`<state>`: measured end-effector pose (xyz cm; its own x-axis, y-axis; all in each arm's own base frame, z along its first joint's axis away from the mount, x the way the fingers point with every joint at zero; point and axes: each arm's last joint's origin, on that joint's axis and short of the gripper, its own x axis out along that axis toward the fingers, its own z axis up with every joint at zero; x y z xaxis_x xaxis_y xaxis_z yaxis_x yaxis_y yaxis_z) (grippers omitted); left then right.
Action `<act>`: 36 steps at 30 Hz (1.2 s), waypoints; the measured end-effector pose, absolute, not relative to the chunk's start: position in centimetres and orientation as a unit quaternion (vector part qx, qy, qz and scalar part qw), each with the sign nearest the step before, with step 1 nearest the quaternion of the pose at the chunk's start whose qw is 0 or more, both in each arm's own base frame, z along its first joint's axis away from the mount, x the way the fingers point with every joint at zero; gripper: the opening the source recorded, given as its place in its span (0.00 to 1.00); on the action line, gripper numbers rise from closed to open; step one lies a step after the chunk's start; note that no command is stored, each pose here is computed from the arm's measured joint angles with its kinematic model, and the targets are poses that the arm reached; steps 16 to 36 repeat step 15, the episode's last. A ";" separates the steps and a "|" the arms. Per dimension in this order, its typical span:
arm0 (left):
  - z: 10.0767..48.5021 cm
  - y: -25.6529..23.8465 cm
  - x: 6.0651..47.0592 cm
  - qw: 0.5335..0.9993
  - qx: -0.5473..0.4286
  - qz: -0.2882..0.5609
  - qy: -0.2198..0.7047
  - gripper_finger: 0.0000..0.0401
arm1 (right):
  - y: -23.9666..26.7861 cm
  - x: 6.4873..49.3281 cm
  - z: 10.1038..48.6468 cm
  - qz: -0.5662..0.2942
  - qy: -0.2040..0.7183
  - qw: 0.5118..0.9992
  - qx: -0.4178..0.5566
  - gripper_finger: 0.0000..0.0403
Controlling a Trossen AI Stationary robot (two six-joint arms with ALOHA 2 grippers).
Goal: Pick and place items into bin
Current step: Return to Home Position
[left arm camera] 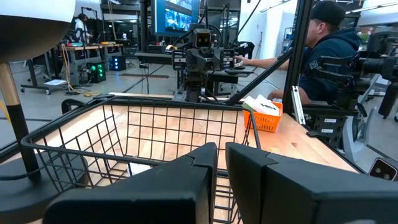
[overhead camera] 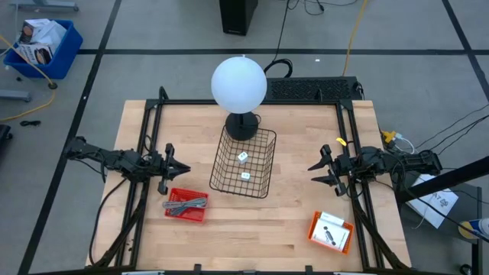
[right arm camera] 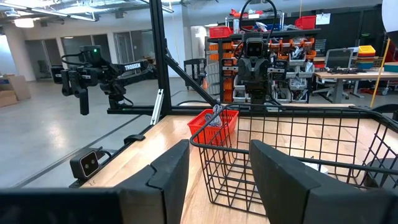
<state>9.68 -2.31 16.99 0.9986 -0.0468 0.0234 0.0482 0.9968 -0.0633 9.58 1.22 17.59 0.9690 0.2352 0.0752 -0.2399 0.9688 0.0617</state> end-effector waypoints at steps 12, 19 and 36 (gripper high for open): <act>17.0 -2.3 9.7 0.999 -0.032 -0.024 -0.011 0.10 | 1.2 9.6 17.6 0.120 -0.034 0.992 0.035 0.40; 17.0 -2.3 9.7 0.999 -0.032 -0.024 -0.011 0.10 | 1.2 9.6 17.6 0.120 -0.034 0.992 0.035 0.40; 17.0 -2.3 9.7 0.999 -0.032 -0.024 -0.011 0.10 | 1.2 9.6 17.6 0.120 -0.034 0.992 0.035 0.40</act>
